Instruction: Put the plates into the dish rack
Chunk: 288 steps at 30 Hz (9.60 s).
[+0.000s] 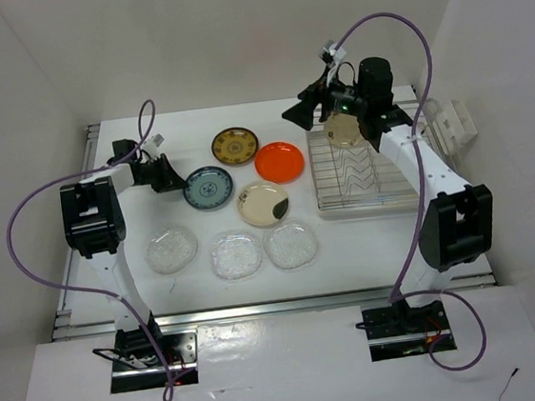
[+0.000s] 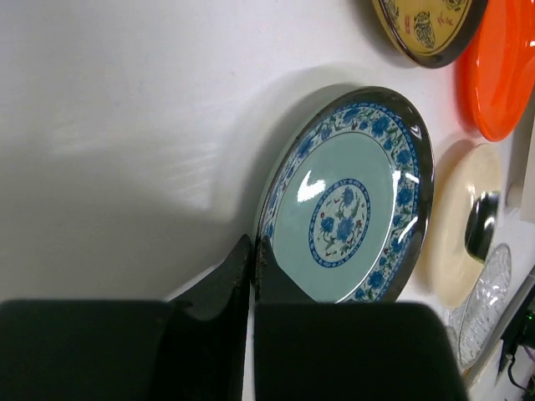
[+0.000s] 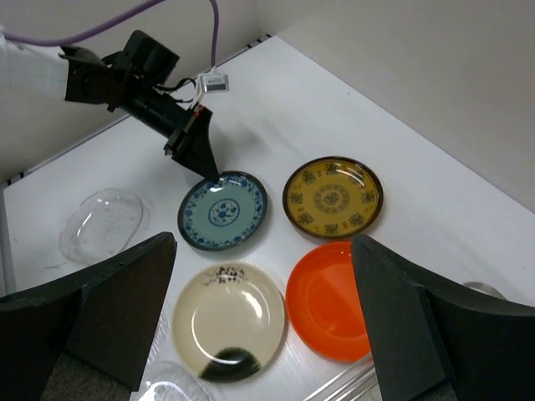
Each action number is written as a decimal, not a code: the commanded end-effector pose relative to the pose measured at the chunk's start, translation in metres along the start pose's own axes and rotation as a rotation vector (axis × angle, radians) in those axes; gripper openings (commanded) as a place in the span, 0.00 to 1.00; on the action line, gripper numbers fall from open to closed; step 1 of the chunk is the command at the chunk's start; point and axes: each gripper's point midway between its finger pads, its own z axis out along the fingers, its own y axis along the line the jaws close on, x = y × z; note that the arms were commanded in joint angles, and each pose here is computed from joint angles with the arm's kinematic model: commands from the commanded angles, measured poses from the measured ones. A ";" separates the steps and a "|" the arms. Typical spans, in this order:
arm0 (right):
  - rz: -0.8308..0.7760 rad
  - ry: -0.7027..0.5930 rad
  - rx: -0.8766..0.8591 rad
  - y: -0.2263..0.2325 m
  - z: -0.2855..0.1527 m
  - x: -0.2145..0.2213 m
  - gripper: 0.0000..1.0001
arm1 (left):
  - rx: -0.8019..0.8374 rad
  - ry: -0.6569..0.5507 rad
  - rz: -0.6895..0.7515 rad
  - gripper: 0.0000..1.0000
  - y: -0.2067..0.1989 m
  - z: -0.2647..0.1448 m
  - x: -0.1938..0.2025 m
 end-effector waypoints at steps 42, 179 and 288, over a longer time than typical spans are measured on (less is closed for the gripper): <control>0.237 0.083 -0.205 0.066 0.151 0.049 0.00 | 0.188 -0.345 0.585 0.00 -0.247 -0.134 -0.105; 0.190 0.049 -0.077 0.000 0.050 0.020 0.71 | 0.212 -0.438 0.376 0.00 -0.199 -0.024 -0.166; -0.275 -0.009 0.264 -0.024 -0.111 -0.008 0.71 | 0.087 0.140 0.124 0.83 -0.138 0.046 0.087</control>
